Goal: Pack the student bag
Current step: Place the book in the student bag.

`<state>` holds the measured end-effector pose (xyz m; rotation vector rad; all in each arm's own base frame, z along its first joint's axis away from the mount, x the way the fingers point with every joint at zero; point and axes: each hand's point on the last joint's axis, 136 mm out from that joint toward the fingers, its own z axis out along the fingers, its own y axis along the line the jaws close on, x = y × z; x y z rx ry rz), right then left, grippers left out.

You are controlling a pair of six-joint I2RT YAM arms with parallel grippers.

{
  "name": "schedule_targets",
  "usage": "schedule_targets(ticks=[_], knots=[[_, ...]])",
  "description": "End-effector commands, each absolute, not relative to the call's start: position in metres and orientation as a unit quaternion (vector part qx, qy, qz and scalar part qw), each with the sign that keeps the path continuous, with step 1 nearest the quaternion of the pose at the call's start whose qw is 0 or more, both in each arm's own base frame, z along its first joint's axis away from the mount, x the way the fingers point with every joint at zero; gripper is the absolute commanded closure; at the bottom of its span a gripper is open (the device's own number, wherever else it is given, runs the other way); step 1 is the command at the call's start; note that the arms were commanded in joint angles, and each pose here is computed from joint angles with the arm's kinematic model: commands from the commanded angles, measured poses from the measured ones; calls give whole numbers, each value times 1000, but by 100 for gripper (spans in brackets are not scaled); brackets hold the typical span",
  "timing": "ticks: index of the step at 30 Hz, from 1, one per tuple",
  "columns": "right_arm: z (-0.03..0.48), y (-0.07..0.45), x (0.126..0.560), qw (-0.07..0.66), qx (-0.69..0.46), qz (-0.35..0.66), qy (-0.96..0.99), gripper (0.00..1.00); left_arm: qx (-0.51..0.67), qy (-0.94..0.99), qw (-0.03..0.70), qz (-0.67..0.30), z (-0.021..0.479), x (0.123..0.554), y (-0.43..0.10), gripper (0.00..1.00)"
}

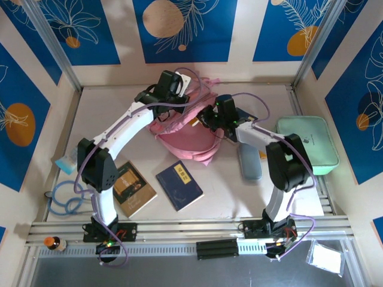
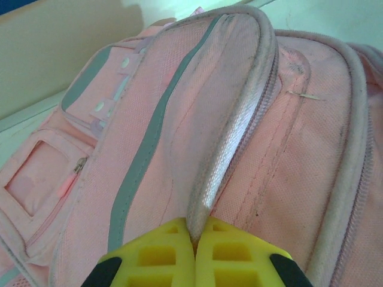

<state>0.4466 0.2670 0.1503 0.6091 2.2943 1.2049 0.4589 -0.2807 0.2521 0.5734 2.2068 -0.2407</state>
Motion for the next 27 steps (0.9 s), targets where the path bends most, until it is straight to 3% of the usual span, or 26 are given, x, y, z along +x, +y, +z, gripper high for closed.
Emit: schedule_targets(ticks=[1, 10, 16, 24, 27], knots=[[171, 277, 477, 282, 236, 468, 804, 100, 196, 830, 493, -170, 337, 462, -285, 100], [125, 299, 488, 213, 304, 461, 806, 100, 187, 835, 483, -189, 332, 466, -283, 100], [144, 317, 486, 248, 247, 516, 782, 97, 177, 838, 477, -196, 330, 470, -279, 100], [126, 330, 487, 223, 250, 516, 788, 96, 178, 836, 478, -201, 331, 471, -279, 100], [119, 334, 493, 218, 255, 511, 791, 90, 177, 839, 474, -200, 328, 471, -279, 100]])
